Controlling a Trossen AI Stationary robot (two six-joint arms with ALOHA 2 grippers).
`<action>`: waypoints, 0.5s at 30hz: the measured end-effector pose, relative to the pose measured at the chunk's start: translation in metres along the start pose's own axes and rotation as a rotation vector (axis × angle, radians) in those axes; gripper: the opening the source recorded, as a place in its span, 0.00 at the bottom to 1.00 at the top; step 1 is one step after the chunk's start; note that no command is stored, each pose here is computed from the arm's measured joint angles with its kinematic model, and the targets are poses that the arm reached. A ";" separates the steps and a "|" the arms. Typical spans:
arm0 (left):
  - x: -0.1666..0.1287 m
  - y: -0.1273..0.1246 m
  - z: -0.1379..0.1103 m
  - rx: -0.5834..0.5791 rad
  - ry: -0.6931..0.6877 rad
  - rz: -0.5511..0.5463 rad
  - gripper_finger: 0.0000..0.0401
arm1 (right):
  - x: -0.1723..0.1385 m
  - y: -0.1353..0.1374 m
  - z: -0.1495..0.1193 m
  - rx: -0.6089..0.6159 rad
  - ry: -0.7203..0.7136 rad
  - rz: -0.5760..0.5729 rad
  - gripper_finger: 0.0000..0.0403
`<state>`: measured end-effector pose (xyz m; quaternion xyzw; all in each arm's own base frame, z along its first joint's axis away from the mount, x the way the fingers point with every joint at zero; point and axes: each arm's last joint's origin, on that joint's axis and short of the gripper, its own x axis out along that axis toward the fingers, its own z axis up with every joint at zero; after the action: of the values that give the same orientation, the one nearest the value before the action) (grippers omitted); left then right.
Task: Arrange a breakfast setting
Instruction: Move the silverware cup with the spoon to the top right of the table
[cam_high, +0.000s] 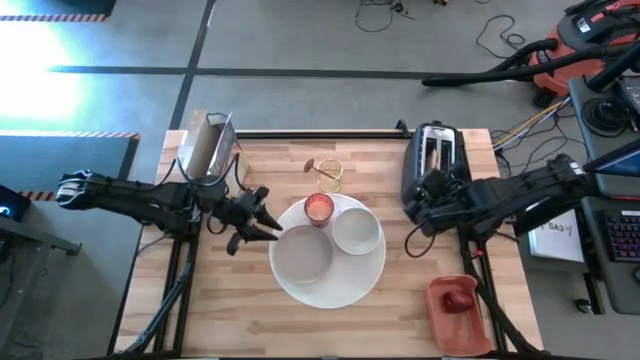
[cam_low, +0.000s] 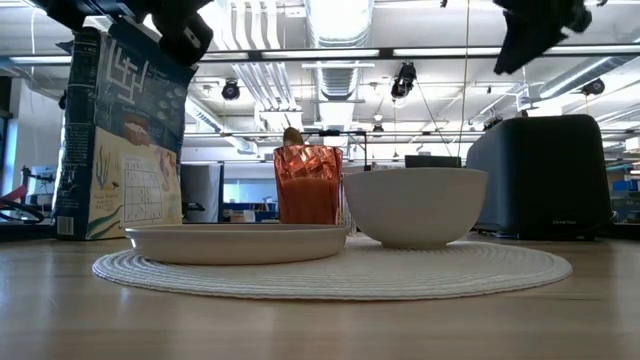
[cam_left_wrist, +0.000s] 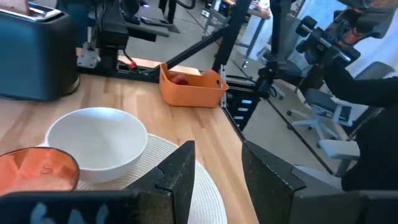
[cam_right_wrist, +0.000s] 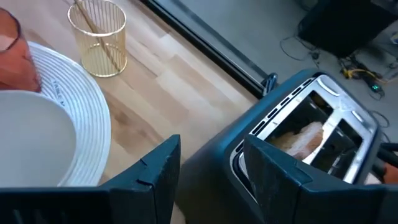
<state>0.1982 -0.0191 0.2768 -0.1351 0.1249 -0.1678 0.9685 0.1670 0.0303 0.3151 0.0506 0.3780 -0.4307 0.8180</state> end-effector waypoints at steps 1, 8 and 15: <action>0.000 0.000 0.000 0.000 -0.002 0.005 0.29 | 0.003 -0.002 -0.004 -0.010 -0.006 0.008 0.41; 0.004 -0.004 -0.003 -0.004 0.034 -0.091 0.29 | 0.021 -0.012 -0.022 0.004 -0.119 0.116 0.41; 0.013 -0.007 -0.014 -0.029 0.135 -0.180 0.29 | 0.026 0.001 0.002 -0.043 -0.357 0.418 0.41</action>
<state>0.2044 -0.0335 0.2635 -0.1481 0.1794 -0.2608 0.9369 0.1783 0.0126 0.2989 0.0335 0.2183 -0.2468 0.9436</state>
